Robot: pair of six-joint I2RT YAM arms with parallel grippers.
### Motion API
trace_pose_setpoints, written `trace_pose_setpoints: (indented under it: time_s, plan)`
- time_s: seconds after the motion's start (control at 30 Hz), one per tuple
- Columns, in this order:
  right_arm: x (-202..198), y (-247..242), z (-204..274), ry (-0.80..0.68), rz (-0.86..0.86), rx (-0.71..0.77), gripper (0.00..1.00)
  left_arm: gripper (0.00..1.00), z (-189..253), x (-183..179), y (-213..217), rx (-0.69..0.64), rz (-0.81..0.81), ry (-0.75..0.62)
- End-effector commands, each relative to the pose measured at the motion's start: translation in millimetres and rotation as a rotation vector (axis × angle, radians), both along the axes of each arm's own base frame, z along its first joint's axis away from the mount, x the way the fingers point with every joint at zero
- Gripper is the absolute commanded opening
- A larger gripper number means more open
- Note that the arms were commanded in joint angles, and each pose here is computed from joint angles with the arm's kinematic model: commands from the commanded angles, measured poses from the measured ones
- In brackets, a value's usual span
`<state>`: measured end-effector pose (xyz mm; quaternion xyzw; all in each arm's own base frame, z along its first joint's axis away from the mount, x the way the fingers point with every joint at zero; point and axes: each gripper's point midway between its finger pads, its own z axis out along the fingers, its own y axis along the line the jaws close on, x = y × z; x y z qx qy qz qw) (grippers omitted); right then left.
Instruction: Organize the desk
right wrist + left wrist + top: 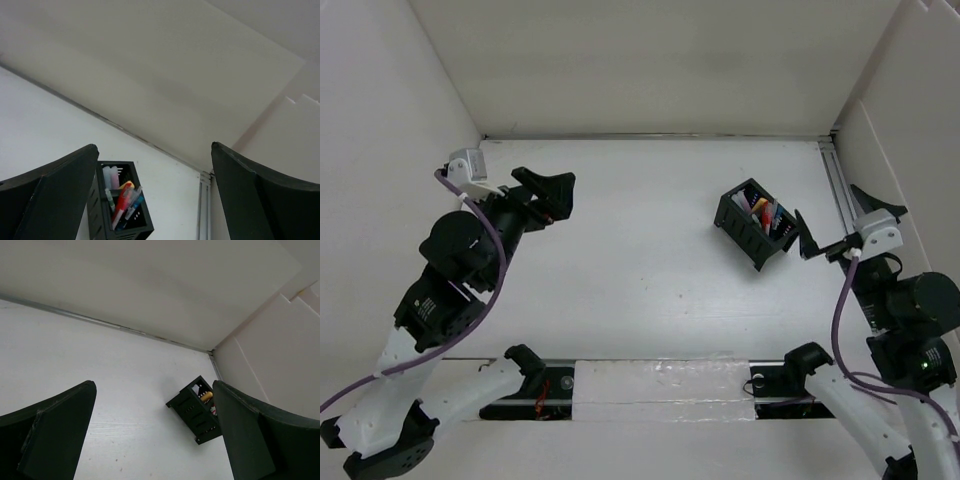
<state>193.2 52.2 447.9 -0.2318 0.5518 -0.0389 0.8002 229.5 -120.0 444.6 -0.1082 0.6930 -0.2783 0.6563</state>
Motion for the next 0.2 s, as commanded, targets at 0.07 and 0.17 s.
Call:
trace_pose_setpoints:
  time_s: [0.07, 0.17]
  plan:
    - [16, -7, -6, 0.061, -0.073, 0.000, 1.00, 0.99, -11, 6, 0, -0.005, 0.022, 0.020]
    - [20, -2, -9, 0.065, -0.057, 0.005, 1.00, 0.99, -12, 5, -1, -0.008, 0.016, 0.023]
